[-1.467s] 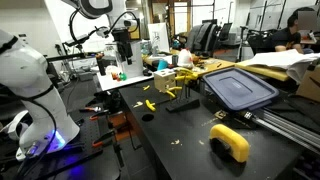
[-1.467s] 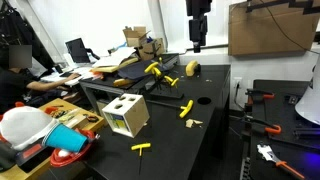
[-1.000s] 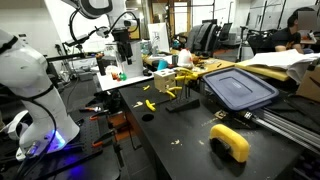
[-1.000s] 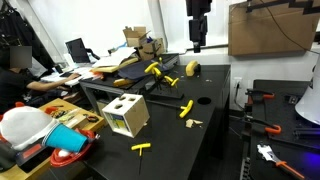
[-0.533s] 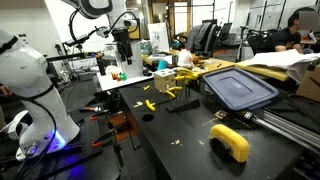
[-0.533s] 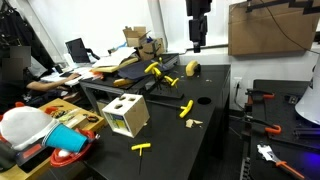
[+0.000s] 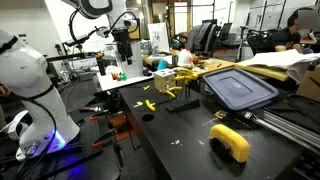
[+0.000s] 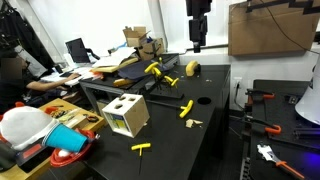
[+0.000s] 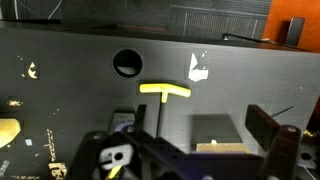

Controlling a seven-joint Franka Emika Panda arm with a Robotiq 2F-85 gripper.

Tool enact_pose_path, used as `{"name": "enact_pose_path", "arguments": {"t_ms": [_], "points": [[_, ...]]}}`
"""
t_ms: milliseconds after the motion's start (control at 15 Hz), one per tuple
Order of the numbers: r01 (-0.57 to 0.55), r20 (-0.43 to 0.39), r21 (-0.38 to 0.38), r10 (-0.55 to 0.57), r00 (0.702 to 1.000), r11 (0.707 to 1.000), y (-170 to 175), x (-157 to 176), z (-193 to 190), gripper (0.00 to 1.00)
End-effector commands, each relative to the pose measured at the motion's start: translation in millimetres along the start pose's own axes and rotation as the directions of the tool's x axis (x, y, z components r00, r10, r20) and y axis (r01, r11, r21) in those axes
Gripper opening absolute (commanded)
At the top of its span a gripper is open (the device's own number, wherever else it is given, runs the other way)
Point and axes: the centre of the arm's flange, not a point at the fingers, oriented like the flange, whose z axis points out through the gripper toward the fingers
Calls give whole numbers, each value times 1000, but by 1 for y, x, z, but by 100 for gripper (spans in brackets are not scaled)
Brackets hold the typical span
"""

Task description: Pick the longest yellow and black object standing and place it in between the stand and the yellow and black object laying on the table, pick the yellow and black object closest to the stand and move it to the left over the other yellow and black object

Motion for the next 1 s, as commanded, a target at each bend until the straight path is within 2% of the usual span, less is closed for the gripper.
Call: {"name": "enact_pose_path", "arguments": {"t_ms": [0,333,600,933], "points": [[-8,10,11,8,1000,1000,-1,6,-1,100],[-7,36,-1,7,999,1000,-1,31,-11,100],[-46,117,28,42,992,999,-3,65,-4,100],[-197,235,46,181,955,979,3,108,18,100]]}}
